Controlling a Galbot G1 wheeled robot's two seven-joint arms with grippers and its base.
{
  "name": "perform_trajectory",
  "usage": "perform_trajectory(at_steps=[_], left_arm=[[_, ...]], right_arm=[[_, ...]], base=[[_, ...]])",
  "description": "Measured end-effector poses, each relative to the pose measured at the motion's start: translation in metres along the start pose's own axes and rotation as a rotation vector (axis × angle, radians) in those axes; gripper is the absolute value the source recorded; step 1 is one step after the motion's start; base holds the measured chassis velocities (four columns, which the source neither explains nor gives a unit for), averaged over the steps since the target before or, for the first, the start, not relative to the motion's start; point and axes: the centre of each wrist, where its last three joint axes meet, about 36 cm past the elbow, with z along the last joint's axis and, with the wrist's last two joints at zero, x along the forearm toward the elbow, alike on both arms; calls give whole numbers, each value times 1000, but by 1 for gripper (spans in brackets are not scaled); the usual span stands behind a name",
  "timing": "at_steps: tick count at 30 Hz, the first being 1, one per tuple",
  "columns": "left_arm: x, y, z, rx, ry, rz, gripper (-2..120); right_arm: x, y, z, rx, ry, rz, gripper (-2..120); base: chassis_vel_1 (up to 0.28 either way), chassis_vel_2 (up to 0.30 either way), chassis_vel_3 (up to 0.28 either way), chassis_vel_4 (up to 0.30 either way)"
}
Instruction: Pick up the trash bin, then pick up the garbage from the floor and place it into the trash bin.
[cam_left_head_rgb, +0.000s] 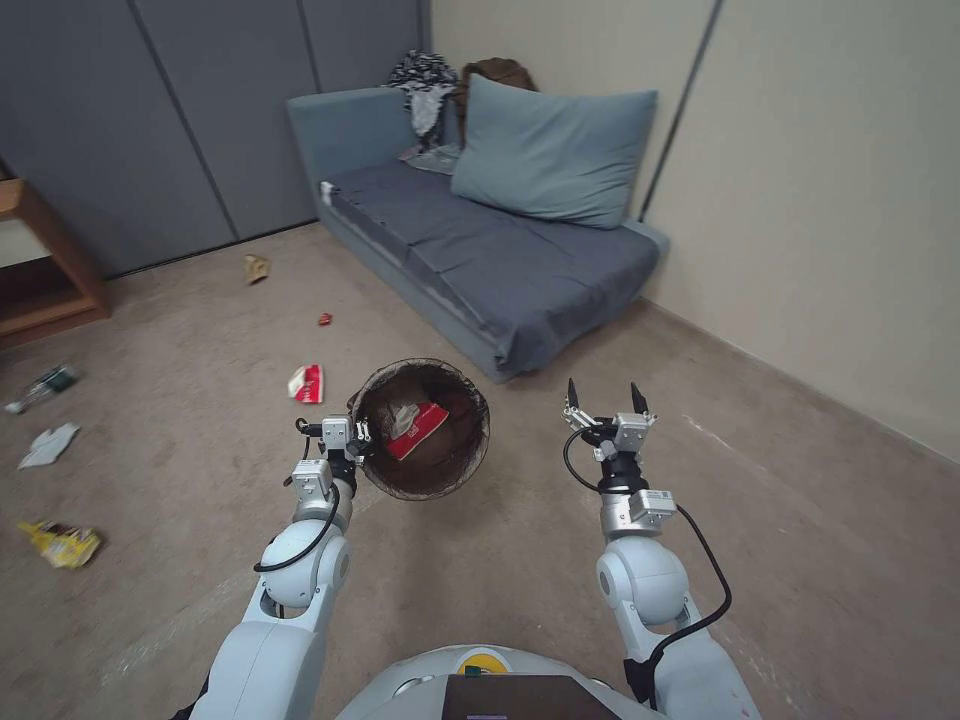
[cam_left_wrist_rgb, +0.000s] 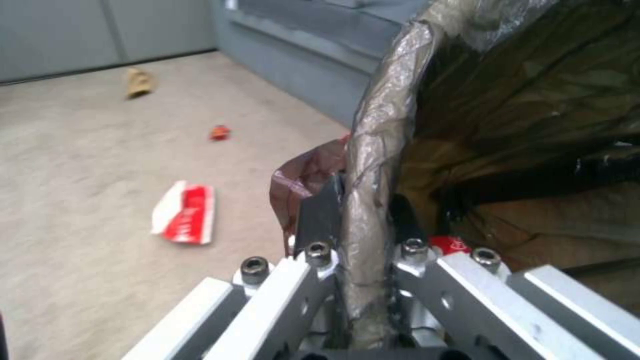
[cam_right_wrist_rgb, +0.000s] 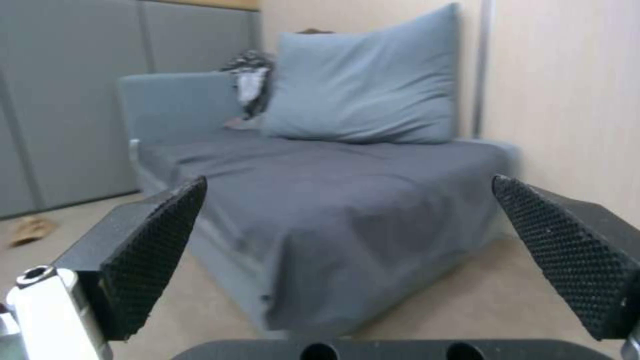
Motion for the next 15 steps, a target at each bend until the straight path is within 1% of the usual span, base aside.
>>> perform_trajectory(at_steps=[8,15], left_arm=[[0,0,-1,1,0,3,2],[0,0,-1,0,1,5,2]], right_arm=[[0,1,-1,-1,0,-4,100],[-1,1,0,-1,1,-8,100]], base=[[122,104,120,128],[122,136,136,127]])
